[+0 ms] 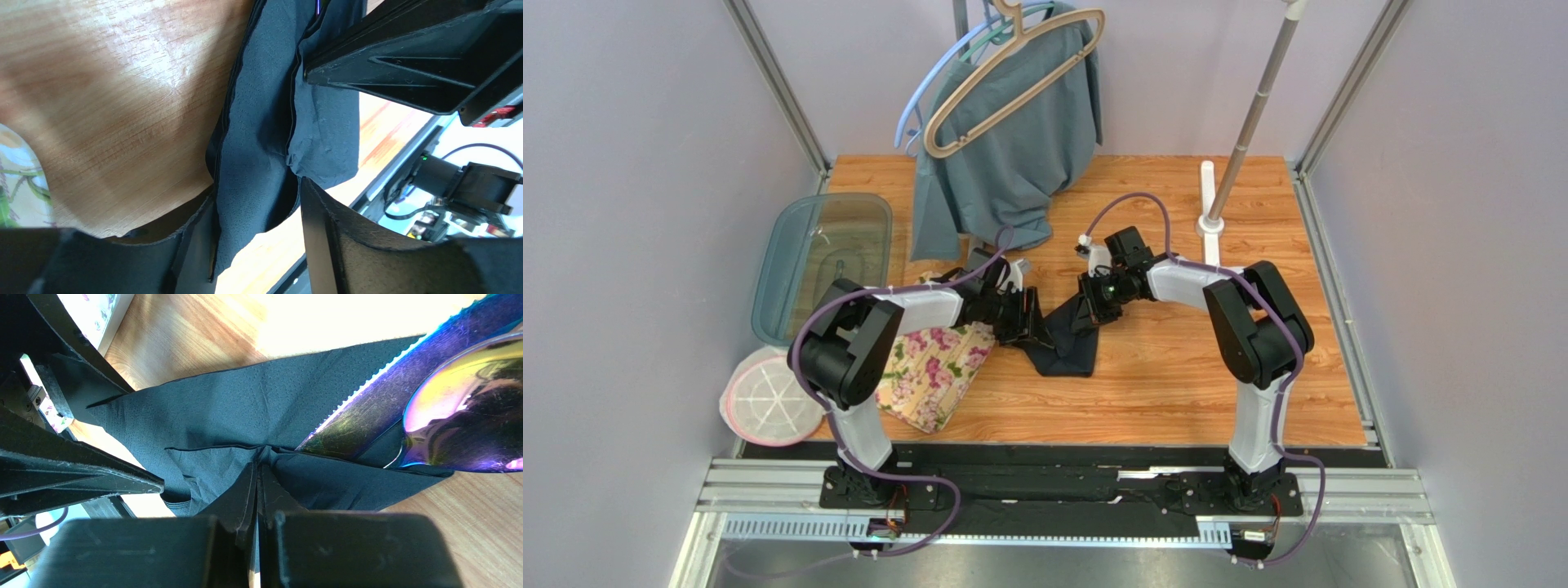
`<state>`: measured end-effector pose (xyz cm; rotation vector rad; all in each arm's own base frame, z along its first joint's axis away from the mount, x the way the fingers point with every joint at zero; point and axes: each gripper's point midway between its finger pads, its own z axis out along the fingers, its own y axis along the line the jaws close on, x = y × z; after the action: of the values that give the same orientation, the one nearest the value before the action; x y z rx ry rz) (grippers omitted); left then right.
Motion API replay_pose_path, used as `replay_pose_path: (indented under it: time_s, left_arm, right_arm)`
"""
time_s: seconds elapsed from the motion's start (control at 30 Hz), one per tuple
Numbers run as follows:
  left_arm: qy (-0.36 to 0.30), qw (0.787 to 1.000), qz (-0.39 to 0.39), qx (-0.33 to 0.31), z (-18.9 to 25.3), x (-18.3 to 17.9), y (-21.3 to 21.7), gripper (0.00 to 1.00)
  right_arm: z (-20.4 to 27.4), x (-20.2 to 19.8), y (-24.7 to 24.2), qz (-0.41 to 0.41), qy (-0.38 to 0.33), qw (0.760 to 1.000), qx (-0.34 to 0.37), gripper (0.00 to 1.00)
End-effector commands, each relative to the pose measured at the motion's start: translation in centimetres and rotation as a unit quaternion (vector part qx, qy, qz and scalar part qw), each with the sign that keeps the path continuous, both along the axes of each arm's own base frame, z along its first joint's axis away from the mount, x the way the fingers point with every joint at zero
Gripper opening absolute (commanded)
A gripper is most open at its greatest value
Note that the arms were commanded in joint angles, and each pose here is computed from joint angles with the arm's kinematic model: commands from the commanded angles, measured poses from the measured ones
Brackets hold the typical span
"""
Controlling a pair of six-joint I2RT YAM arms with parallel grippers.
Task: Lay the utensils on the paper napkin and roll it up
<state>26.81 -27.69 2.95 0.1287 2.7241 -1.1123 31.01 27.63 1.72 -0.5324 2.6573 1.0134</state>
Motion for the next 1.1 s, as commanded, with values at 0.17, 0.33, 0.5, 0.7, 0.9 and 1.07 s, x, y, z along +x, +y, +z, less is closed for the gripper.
replay_pose_path:
  time_s: [0.17,0.33,0.5,0.7,0.9,1.07]
  left_arm:
    - [0.064,0.998,0.013,0.021,-1.8,-3.4,2.4,0.57]
    - [0.095,0.995,0.020,0.010,-2.3,-4.6,2.4,0.58]
    - [0.055,0.998,0.036,-0.016,-2.1,-2.3,1.3,0.59]
    - [-0.015,0.999,0.042,-0.031,-1.4,1.8,0.2,0.57]
    - [-0.013,0.999,0.041,-0.021,-2.1,2.3,0.1,0.52]
    - [-0.003,0.999,0.029,-0.018,-1.5,1.2,0.5,0.43]
  right_arm:
    - [-6.1,-3.1,-4.1,-0.006,0.057,0.991,-0.121,0.00]
    - [-6.3,-3.2,-4.1,-0.007,0.060,0.991,-0.121,0.00]
    - [-6.2,-3.2,-4.1,-0.006,0.058,0.991,-0.120,0.00]
    - [-6.5,-3.2,-4.2,-0.006,0.060,0.991,-0.123,0.00]
    - [-6.5,-3.1,-4.1,-0.006,0.058,0.991,-0.121,0.00]
    - [-6.5,-3.1,-4.1,-0.006,0.059,0.991,-0.122,0.00]
